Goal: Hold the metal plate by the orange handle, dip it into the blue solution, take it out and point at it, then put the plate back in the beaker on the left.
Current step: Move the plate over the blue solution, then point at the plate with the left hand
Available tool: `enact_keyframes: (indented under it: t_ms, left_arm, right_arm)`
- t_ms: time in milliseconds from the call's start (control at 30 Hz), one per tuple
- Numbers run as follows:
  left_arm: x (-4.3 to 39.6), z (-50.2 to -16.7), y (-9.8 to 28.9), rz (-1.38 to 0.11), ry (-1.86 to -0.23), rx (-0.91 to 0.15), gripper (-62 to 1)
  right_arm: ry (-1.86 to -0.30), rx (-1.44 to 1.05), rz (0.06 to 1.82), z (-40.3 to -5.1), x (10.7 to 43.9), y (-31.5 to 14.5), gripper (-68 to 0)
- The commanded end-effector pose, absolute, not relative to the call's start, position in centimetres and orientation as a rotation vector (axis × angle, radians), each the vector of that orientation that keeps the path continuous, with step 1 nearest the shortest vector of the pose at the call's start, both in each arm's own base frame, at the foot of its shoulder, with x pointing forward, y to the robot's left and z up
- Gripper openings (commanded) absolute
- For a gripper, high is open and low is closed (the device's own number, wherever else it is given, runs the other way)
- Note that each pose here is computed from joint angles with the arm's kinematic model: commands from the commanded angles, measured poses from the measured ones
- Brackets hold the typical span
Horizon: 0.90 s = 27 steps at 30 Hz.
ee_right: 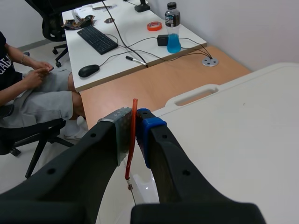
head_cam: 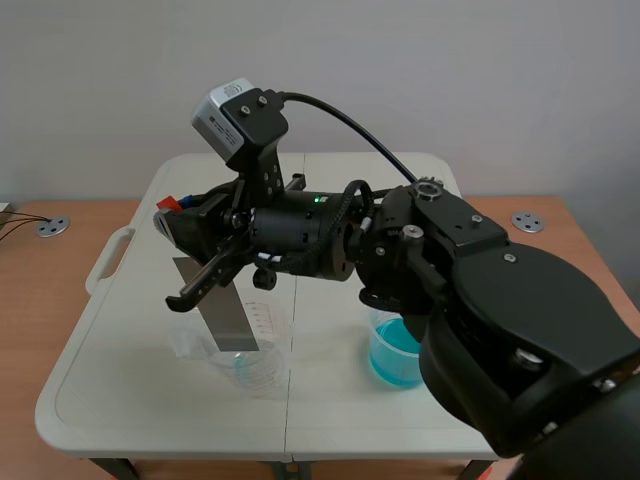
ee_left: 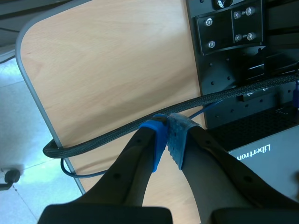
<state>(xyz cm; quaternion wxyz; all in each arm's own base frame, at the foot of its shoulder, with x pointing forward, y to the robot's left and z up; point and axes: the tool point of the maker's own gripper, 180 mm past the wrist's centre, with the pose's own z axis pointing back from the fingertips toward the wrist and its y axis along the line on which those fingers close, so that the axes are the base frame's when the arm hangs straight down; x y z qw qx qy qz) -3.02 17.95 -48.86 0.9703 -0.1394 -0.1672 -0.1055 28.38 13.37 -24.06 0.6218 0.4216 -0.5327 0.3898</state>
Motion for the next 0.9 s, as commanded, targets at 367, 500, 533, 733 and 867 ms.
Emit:
enact_keyframes:
  t_ms: [367, 500, 533, 733, 867]
  left_arm:
    - [-1.9, -48.5, 17.4, -0.205, -0.383, -0.296, -59.4]
    - [-1.9, -48.5, 17.4, -0.205, -0.384, -0.297, -59.4]
    - [-1.9, -48.5, 17.4, -0.205, -0.385, -0.297, -59.4]
    - [-1.8, -48.5, 17.4, -0.205, -0.387, -0.297, -59.4]
    - [-1.9, -48.5, 17.4, -0.205, -0.386, -0.297, -59.4]
  right_arm:
    - [-1.394, 0.953, 0.974, -18.6, 26.8, 12.7, -66.2]
    - [-1.439, 0.932, 1.0, -17.2, 26.4, 12.4, -66.2]
    - [-1.449, 0.925, 1.005, -16.9, 26.4, 12.2, -66.2]
    - [-1.533, 0.883, 1.039, -14.3, 26.2, 11.1, -66.2]
    - [-1.58, 0.851, 1.054, -13.0, 26.2, 10.2, -66.2]
